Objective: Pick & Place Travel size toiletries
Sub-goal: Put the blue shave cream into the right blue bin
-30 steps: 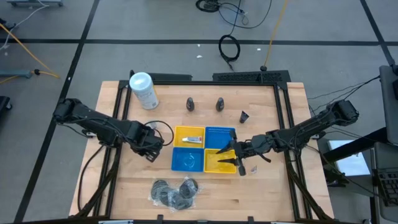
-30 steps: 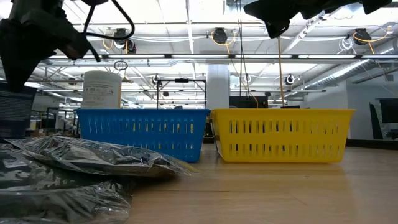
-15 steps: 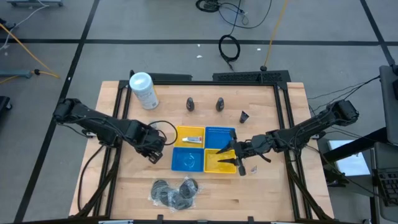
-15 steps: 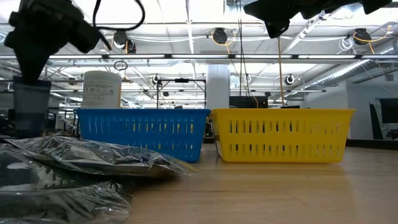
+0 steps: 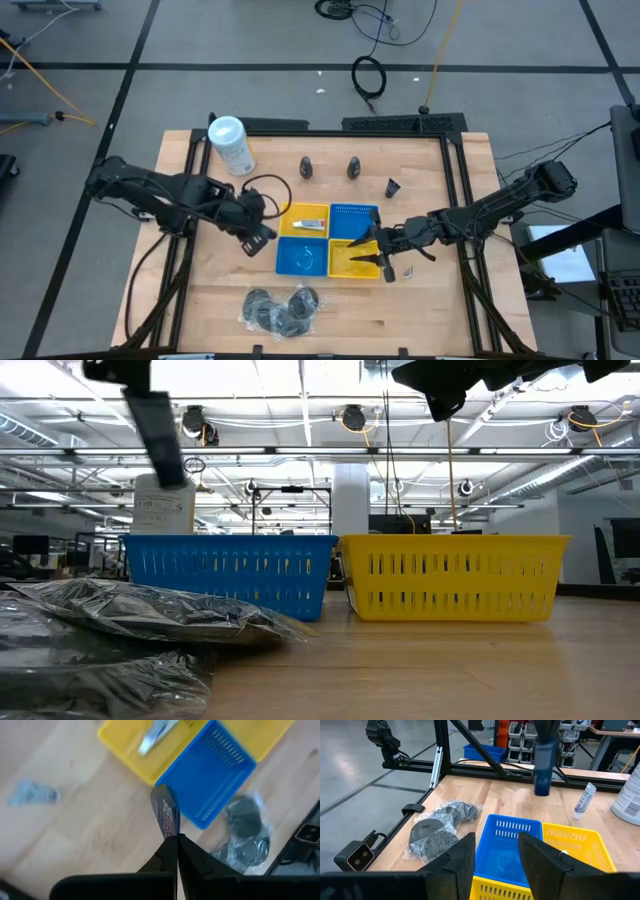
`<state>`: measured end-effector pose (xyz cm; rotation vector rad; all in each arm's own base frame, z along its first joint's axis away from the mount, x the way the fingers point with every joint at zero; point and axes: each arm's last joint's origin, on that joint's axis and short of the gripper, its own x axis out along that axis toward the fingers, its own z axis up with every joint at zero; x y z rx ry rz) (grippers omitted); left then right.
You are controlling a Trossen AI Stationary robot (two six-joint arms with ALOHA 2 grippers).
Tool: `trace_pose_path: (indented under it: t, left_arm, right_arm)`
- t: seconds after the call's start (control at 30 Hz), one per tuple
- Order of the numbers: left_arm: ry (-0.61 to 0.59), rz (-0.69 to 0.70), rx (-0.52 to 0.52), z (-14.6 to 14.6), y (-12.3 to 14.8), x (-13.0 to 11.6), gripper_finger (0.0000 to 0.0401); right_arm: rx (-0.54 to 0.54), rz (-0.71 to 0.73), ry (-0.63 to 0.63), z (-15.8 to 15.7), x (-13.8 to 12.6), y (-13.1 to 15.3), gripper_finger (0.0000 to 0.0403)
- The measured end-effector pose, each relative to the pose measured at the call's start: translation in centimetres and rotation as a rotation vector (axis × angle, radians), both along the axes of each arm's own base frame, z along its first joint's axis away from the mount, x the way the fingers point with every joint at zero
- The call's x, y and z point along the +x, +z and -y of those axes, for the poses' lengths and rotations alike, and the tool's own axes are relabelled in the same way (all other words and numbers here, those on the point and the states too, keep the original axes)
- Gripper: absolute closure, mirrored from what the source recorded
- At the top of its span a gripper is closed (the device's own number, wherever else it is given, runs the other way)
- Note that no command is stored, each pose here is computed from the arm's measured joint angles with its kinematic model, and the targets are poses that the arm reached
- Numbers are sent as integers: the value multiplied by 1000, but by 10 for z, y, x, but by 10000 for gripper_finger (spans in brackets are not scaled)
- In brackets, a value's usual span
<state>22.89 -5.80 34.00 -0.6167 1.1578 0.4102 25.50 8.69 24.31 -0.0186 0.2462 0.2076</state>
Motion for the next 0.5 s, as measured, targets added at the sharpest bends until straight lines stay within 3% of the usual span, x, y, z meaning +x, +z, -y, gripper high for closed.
trace_pose_path:
  t: [0.5]
  left_arm:
    - [-267,377,161,10,19,35,401]
  right_arm:
    - [-12,28,4,0,1,2,261]
